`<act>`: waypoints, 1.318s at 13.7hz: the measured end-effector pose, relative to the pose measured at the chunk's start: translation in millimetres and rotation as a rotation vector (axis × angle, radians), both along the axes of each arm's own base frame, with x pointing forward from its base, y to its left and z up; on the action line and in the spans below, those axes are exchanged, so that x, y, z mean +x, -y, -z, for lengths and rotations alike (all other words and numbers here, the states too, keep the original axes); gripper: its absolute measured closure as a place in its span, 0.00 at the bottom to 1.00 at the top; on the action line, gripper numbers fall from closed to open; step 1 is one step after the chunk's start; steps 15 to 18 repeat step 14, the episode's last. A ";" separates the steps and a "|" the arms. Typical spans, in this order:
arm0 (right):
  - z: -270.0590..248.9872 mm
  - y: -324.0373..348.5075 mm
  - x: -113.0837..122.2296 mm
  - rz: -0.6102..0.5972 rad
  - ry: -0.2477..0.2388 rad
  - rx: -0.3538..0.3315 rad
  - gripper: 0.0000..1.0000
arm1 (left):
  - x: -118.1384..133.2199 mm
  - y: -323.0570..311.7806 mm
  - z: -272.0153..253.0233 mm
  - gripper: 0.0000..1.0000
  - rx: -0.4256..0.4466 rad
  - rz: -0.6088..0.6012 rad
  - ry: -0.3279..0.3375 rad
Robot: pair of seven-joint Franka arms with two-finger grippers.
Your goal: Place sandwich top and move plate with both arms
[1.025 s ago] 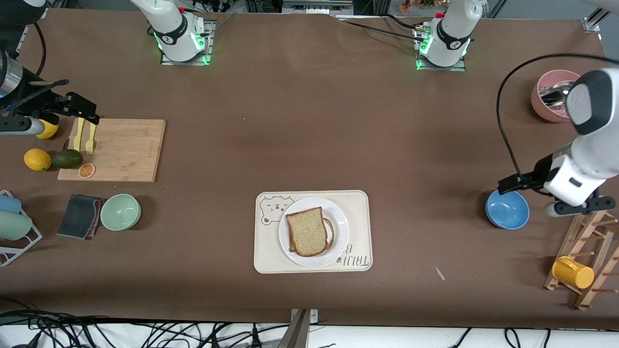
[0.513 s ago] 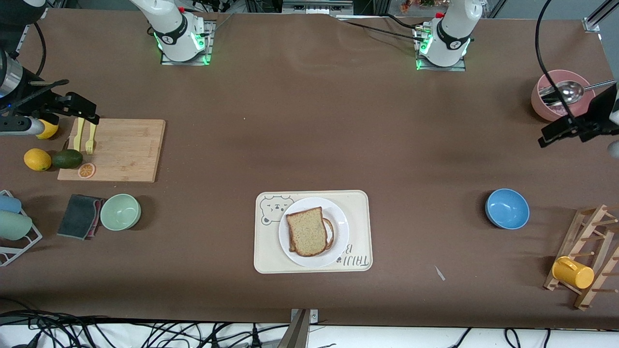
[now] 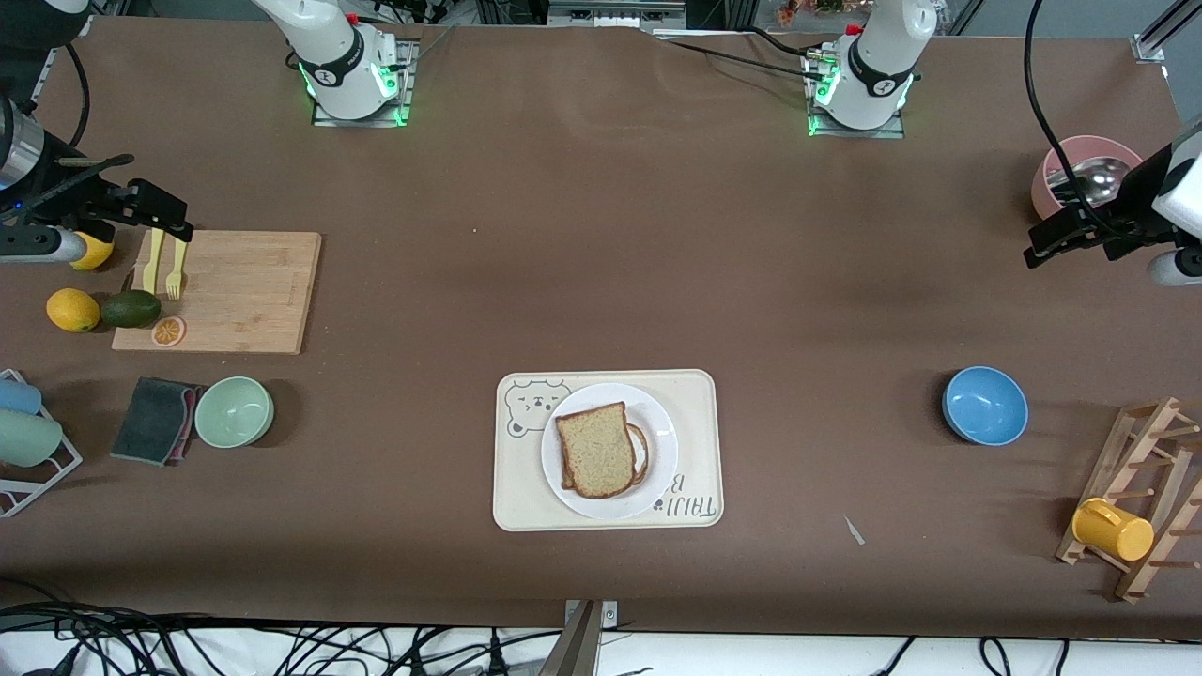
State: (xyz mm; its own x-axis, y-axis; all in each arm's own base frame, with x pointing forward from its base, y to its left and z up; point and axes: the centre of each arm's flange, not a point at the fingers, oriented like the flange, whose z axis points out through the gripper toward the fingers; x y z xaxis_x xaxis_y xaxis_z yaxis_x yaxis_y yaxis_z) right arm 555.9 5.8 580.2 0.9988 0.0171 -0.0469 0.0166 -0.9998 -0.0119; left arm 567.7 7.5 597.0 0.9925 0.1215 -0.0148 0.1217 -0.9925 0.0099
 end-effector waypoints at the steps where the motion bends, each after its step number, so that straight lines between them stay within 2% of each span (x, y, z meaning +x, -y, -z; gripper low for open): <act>1: 0.0 0.0 0.0 0.000 0.000 0.000 0.00 | -0.3 -0.3 0.3 0.00 0.000 -0.001 -0.002; 18: 0.0 -0.1 0.0 0.000 0.000 0.000 0.00 | -1.3 -1.4 1.3 0.00 0.000 -0.002 -0.012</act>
